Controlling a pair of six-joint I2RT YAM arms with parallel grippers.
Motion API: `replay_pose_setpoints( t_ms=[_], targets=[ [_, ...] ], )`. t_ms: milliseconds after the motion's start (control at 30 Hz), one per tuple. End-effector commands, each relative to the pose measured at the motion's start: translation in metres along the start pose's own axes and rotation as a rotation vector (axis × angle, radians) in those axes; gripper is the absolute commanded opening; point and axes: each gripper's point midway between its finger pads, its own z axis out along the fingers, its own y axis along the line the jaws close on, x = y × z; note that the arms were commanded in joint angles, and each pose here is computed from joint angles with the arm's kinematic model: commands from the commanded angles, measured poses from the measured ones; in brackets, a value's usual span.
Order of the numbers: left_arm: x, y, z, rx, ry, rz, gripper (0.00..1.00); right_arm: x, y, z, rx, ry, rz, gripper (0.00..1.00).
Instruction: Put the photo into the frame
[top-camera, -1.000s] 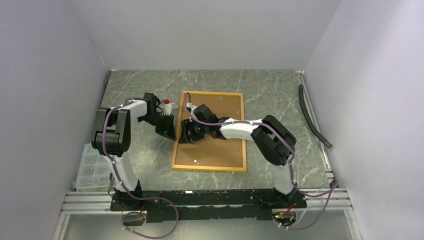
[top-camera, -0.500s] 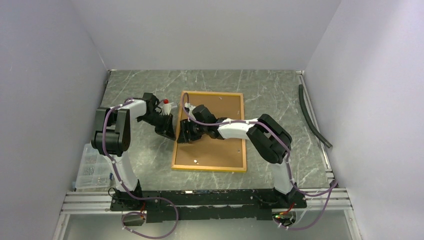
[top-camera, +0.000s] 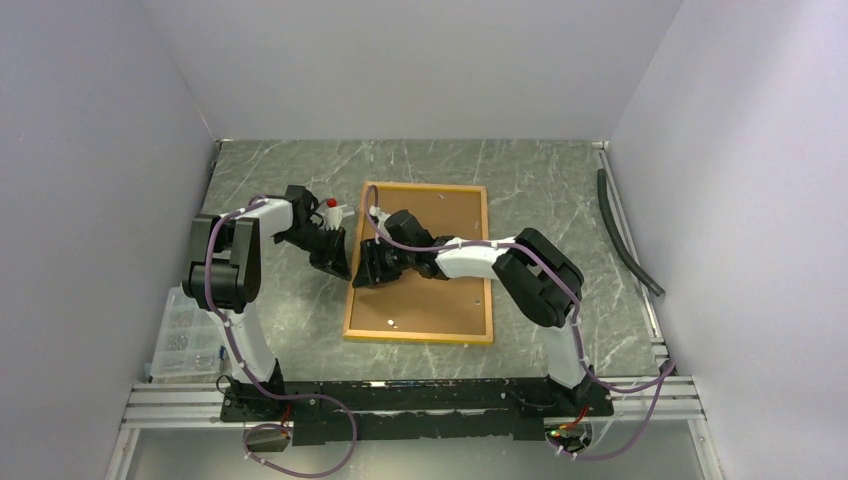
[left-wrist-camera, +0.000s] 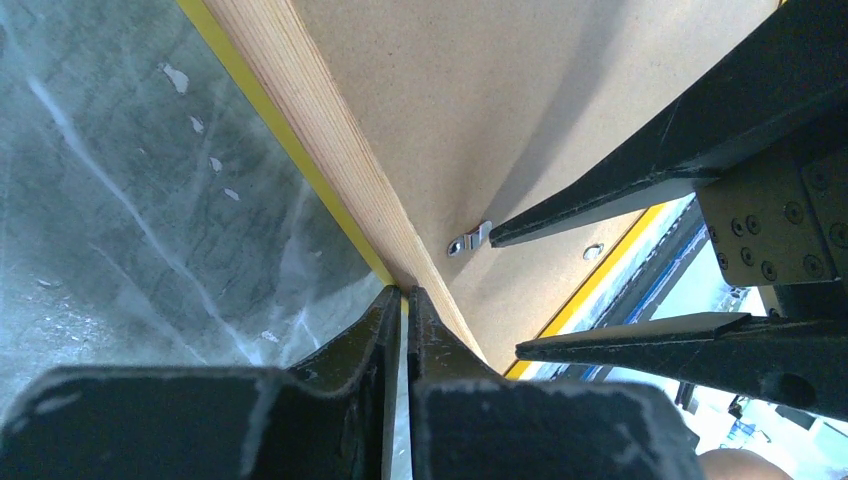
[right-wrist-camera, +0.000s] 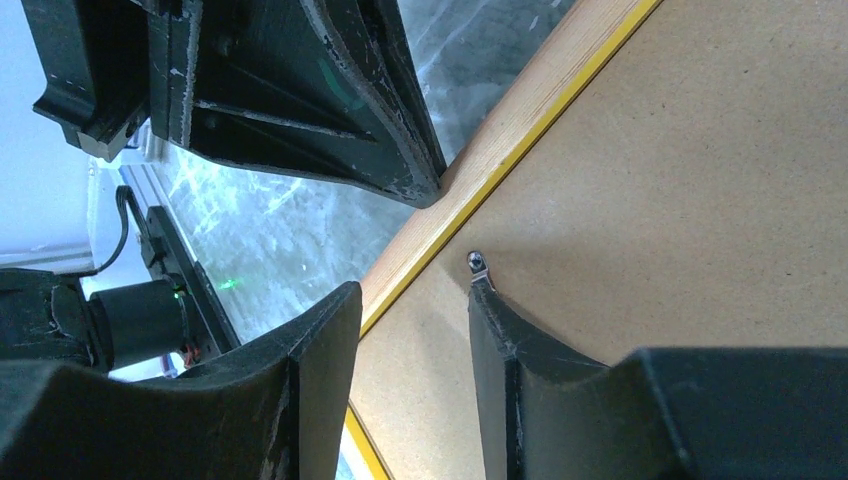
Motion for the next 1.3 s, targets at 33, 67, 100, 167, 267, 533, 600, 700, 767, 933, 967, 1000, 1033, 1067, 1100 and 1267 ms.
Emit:
replay_pose_setpoints(
  t_ms=[33,67,100,167,267,533,600,700,767,933,967,1000,1033,1067,1100,1267],
  targets=[
    [-0.009,0.004,0.004,-0.013,-0.013,0.049,0.1,-0.006,0.012,-0.002,-0.042,-0.018,-0.022,0.46],
    [-0.009,0.004,0.003,-0.015,-0.013,0.052,0.1,-0.007,0.013,-0.003,-0.043,-0.02,-0.028,0.46],
    [-0.008,0.004,0.003,-0.018,-0.014,0.054,0.1,-0.008,0.014,-0.004,-0.042,-0.024,-0.035,0.46],
    [-0.007,0.004,0.003,-0.023,-0.014,0.055,0.1,-0.014,0.017,-0.008,-0.034,-0.034,-0.06,0.46],
    [-0.007,0.005,0.002,-0.027,-0.014,0.057,0.09,-0.026,0.016,-0.014,-0.007,-0.063,-0.087,0.47],
    [-0.009,0.004,0.001,-0.024,-0.018,0.056,0.09,-0.033,0.001,-0.015,-0.002,-0.079,-0.066,0.48],
    [-0.009,0.004,0.002,-0.022,-0.015,0.053,0.09,-0.03,0.0,-0.012,-0.013,-0.07,-0.057,0.48],
    [-0.008,0.004,0.002,-0.019,-0.012,0.049,0.09,-0.023,-0.003,-0.007,-0.027,-0.055,-0.036,0.48],
    [-0.009,0.004,0.002,-0.019,-0.013,0.05,0.09,-0.02,-0.003,-0.005,-0.039,-0.048,-0.023,0.47],
    [-0.009,0.004,0.002,-0.019,-0.01,0.05,0.08,-0.009,-0.001,0.001,-0.06,-0.02,-0.007,0.44],
    [-0.009,0.004,0.002,-0.019,-0.012,0.05,0.08,-0.007,-0.002,0.001,-0.059,-0.015,-0.004,0.44],
    [-0.009,0.004,0.002,-0.018,-0.012,0.05,0.08,-0.006,-0.003,0.001,-0.057,-0.014,-0.002,0.43],
    [-0.01,0.004,0.002,-0.018,-0.013,0.052,0.08,-0.004,-0.003,0.001,-0.055,-0.011,-0.002,0.43],
    [-0.01,0.004,0.002,-0.019,-0.014,0.052,0.08,-0.002,-0.004,0.001,-0.052,-0.007,-0.001,0.43],
    [-0.01,0.004,0.002,-0.019,-0.014,0.052,0.08,-0.001,-0.005,0.001,-0.048,-0.004,0.0,0.42],
    [-0.009,0.004,0.002,-0.02,-0.014,0.055,0.08,0.003,-0.006,0.0,-0.049,0.009,0.004,0.41]
  ],
)
